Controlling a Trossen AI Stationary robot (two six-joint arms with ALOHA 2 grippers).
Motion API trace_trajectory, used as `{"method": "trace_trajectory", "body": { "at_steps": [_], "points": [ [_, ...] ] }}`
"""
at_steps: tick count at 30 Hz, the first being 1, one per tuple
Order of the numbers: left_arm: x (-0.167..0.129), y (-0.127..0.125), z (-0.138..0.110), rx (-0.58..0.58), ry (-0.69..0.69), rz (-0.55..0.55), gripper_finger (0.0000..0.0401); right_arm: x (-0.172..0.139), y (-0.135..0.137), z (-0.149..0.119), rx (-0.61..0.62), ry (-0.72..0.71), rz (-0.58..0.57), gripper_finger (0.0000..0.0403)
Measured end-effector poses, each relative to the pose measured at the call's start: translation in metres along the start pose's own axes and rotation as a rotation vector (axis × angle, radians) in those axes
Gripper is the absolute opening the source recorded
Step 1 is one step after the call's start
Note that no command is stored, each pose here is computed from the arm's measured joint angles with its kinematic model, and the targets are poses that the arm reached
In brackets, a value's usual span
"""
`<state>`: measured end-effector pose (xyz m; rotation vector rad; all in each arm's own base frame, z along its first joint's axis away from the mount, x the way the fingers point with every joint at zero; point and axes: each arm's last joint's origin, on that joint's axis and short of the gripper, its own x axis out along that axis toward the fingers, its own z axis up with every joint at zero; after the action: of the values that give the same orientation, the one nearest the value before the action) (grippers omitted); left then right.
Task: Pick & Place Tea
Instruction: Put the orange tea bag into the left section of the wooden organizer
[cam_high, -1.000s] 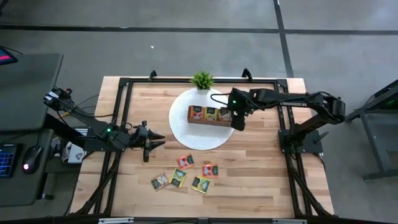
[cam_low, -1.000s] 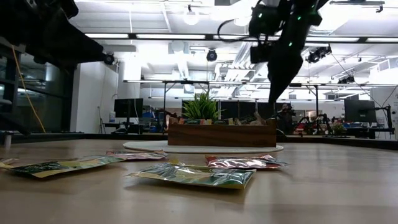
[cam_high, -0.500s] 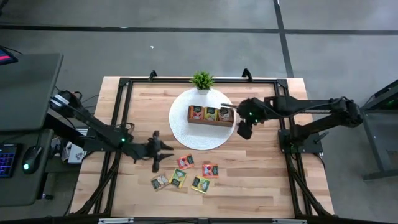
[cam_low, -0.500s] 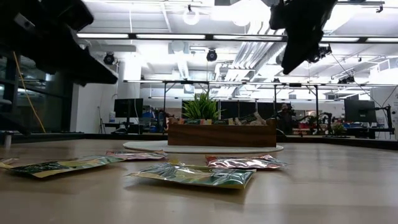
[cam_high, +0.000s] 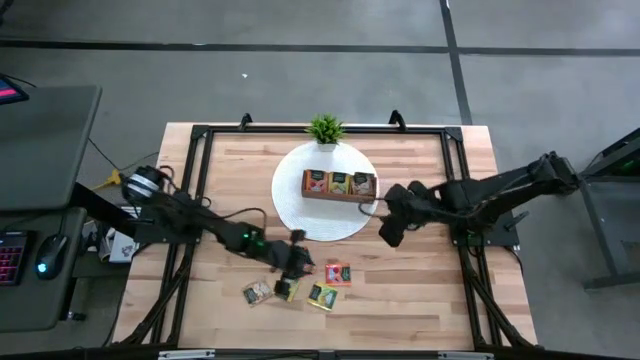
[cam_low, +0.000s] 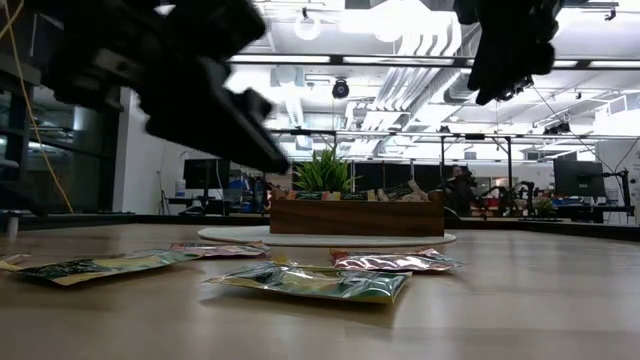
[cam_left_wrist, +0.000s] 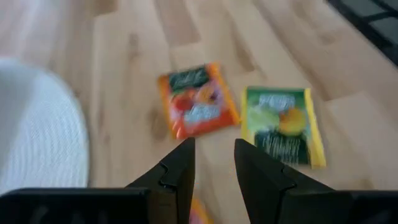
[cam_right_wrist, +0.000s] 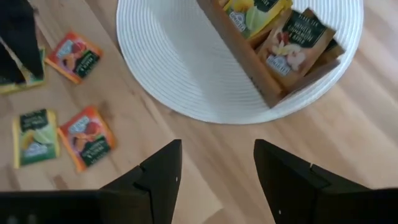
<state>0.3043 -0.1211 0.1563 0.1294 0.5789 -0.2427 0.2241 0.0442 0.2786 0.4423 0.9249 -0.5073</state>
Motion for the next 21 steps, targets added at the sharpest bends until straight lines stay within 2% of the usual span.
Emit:
{"method": "trace_trajectory", "body": {
  "at_steps": [6, 10, 13, 16, 21],
  "points": [
    [0.027, 0.002, 0.016, 0.067, -0.005, -0.097, 0.0111, 0.011, 0.023, -0.017, 0.164, 0.021, -0.007, 0.0197],
    [0.036, 0.003, 0.013, 0.082, 0.04, -0.095, 0.011, 0.025, 0.037, -0.027, 0.275, 0.054, -0.032, 0.0197],
    [0.042, 0.002, 0.014, 0.082, 0.023, -0.087, 0.011, 0.037, 0.047, -0.034, 0.342, 0.075, -0.045, 0.0197],
    [0.047, 0.002, 0.007, 0.087, 0.061, -0.075, 0.011, 0.049, 0.057, -0.04, 0.385, 0.092, -0.04, 0.0197],
    [0.054, 0.002, 0.01, 0.083, 0.05, -0.072, 0.011, 0.064, 0.068, -0.045, 0.458, 0.108, -0.019, 0.0197]
  ]
}}
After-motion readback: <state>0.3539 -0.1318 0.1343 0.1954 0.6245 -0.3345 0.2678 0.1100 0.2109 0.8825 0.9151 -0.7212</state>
